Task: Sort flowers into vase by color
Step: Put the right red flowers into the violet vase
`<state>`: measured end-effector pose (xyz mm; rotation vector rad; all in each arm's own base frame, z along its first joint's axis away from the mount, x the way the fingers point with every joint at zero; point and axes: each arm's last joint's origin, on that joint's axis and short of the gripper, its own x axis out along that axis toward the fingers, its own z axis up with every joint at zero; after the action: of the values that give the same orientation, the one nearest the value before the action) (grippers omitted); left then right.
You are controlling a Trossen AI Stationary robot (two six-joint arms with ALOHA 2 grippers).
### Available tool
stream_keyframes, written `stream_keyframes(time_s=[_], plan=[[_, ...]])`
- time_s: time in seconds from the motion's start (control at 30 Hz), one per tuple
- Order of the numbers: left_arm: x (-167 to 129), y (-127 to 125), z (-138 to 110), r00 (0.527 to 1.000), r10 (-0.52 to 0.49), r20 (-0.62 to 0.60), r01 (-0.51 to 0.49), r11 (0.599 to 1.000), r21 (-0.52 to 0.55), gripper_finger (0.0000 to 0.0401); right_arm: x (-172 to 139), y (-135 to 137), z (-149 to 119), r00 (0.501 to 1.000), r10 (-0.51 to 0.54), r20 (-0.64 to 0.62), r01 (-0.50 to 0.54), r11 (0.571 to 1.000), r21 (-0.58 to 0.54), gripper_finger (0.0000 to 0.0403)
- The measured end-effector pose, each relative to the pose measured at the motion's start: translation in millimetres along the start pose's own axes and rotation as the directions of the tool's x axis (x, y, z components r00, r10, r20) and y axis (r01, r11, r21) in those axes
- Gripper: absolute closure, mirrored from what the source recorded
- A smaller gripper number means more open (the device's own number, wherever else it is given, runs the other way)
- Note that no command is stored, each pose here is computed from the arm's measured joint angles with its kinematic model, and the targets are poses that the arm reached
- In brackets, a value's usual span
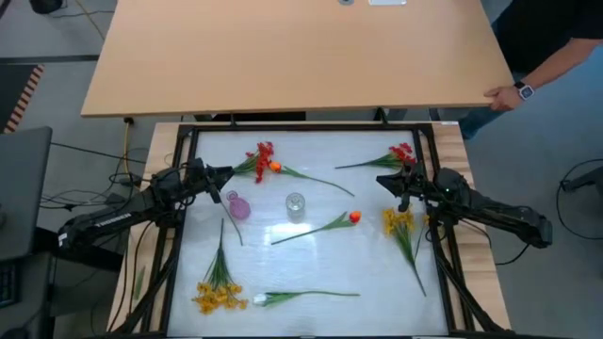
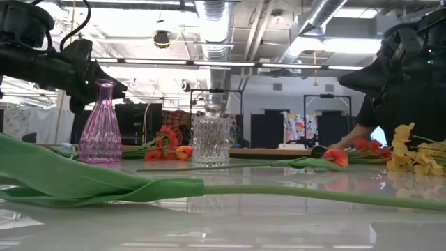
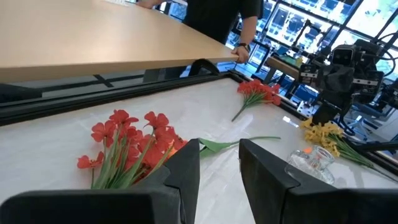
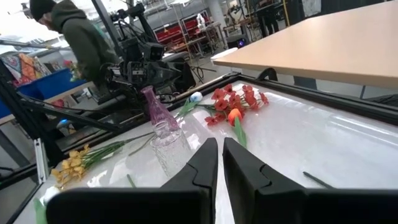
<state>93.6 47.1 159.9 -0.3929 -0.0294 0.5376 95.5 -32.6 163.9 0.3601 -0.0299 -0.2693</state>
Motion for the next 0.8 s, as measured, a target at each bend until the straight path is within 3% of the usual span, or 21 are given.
stream_keyframes(time_s=[0.5, 0.63, 0.8], plan=[[0.0, 0.0, -0.1, 1.000, -0.001, -0.002, 0.001, 1.000, -0.018, 0.0301, 0.0, -0.1, 0.1, 1.000, -0.003, 0.001, 0.003, 1.000, 0.000, 0.0348], [-0.1, -1.1, -1.2, 0.999, -0.042, -0.025, 0.036, 0.975, -0.218, 0.0301, 0.0, -0.2, 0.2, 1.000, -0.005, 0.003, 0.005, 1.000, 0.000, 0.0348], [-0.1, -1.2, -1.6, 0.998, -0.050, -0.031, 0.028, 0.865, -0.501, 0.0301, 0.0, -0.2, 0.2, 1.000, -0.007, 0.004, 0.007, 1.000, 0.000, 0.0348]])
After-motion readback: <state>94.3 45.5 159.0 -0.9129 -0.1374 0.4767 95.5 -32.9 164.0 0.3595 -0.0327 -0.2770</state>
